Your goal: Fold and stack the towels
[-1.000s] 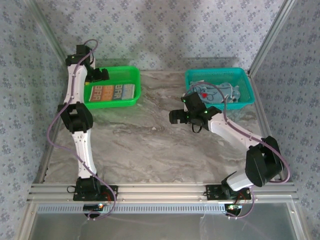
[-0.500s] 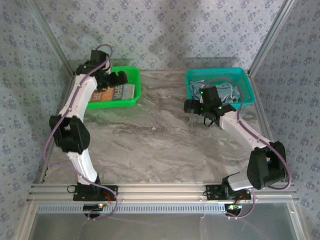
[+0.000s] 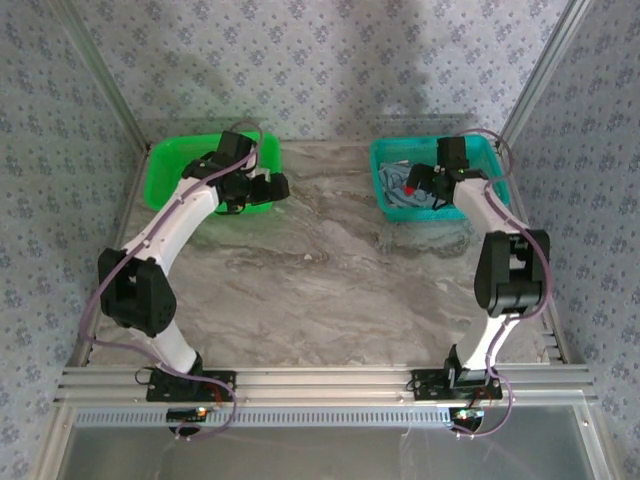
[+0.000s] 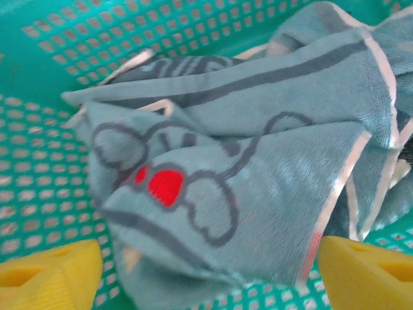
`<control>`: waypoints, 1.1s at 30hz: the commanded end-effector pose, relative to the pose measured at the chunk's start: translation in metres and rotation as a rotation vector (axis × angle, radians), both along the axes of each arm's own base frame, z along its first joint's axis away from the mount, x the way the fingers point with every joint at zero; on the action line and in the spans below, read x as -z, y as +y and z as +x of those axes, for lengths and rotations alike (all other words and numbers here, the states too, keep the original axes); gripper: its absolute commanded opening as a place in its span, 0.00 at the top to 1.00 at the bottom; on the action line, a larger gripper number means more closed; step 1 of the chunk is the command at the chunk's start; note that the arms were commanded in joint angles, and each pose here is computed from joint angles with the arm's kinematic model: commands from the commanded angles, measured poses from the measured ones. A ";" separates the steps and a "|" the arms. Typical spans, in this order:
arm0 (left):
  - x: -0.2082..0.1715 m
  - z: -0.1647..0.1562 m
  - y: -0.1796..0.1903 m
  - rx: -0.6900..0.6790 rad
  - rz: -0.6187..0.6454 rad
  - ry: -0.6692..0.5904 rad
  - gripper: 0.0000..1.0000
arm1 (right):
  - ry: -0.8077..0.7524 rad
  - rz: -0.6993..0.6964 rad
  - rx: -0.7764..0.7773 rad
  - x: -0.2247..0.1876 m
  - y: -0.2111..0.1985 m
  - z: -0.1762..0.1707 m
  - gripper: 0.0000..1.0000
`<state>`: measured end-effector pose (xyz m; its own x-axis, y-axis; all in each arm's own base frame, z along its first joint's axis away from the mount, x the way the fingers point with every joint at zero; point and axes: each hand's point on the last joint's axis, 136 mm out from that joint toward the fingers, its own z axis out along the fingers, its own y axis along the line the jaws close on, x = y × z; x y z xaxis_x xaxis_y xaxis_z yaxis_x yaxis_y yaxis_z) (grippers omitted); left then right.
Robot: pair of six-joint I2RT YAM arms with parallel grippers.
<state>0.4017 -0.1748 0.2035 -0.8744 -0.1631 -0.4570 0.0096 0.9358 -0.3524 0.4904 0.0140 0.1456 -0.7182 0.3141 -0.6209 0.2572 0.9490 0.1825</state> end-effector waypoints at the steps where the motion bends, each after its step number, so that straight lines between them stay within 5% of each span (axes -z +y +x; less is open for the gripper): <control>1: -0.022 -0.011 0.003 -0.011 -0.018 -0.048 0.00 | 0.068 -0.022 0.082 0.015 -0.029 0.015 0.15; 9: -0.019 -0.022 0.008 -0.024 -0.020 -0.038 0.00 | 0.191 -0.049 0.093 0.065 -0.042 0.044 0.14; 12: -0.019 -0.025 0.009 -0.028 -0.017 -0.035 0.01 | 0.218 -0.036 0.085 0.079 -0.040 0.047 0.26; 20: -0.015 -0.031 0.013 -0.028 -0.006 -0.031 0.01 | 0.156 -0.102 0.095 0.044 -0.048 0.050 1.00; 33: -0.009 -0.028 0.002 -0.003 -0.054 -0.034 0.00 | -0.208 -0.218 0.063 -0.143 -0.028 0.036 1.00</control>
<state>0.3726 -0.1652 0.2041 -0.8697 -0.1853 -0.4575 -0.0046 0.9299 -0.3679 0.5371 -0.0251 0.2191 -0.6403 0.2532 -0.7252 0.3240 0.9451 0.0440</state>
